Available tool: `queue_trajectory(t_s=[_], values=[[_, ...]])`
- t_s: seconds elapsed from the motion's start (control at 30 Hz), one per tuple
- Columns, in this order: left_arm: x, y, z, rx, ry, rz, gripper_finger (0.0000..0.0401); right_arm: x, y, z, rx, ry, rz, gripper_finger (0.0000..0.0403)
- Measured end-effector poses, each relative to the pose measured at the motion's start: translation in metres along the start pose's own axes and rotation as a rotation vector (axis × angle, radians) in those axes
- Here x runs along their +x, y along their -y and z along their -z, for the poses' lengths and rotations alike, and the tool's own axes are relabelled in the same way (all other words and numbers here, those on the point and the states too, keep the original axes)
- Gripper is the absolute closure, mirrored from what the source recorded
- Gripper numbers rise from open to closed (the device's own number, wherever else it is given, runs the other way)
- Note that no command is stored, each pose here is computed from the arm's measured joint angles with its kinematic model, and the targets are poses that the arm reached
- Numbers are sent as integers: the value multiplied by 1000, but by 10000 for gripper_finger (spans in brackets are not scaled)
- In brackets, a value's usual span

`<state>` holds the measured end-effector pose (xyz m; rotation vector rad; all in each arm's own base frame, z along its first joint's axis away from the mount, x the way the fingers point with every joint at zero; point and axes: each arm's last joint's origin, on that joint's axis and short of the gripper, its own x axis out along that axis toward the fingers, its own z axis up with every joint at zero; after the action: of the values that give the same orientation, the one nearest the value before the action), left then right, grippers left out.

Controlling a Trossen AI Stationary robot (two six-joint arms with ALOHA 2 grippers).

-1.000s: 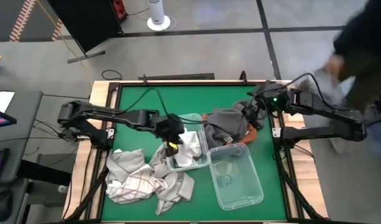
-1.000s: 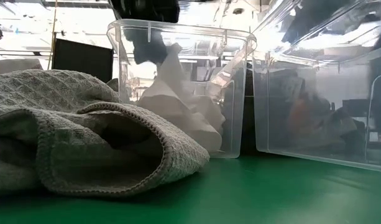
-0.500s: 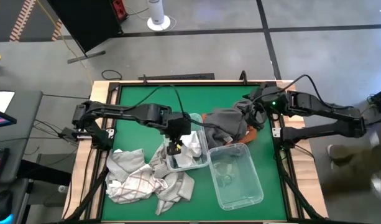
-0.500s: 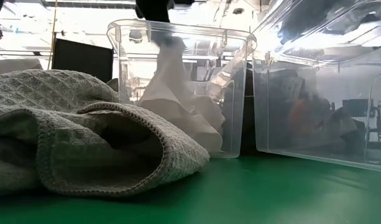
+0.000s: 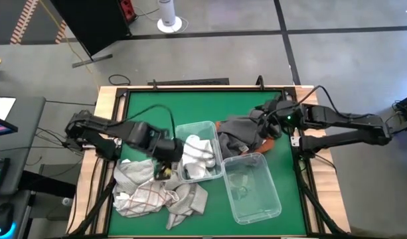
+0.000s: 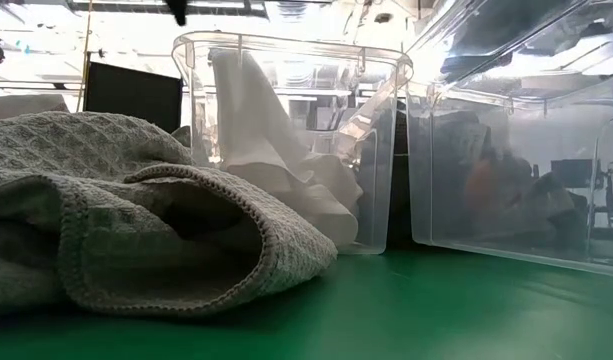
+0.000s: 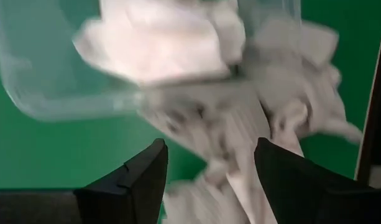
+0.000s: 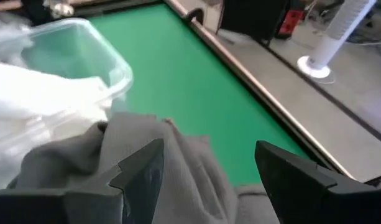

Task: Sort microfiber towel by color & place in baskets
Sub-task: Put the white patterned microfiber towel into the left transparent bin

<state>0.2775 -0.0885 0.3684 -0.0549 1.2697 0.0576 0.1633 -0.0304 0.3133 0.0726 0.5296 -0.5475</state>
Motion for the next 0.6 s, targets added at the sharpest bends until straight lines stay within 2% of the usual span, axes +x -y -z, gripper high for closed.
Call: queue_trajectory(t_s=[0.17,0.27,0.47,0.6], values=[[11,34,24,30,-84,-50,170,-1,-6,3,25,90,62,120],[25,48,37,39,-103,-96,170,-3,-10,-4,8,166,57,120],[58,63,57,10,-140,-118,170,-8,-11,-9,-13,228,41,120],[76,62,62,-15,-148,-130,170,-8,-11,-10,-29,232,43,120]])
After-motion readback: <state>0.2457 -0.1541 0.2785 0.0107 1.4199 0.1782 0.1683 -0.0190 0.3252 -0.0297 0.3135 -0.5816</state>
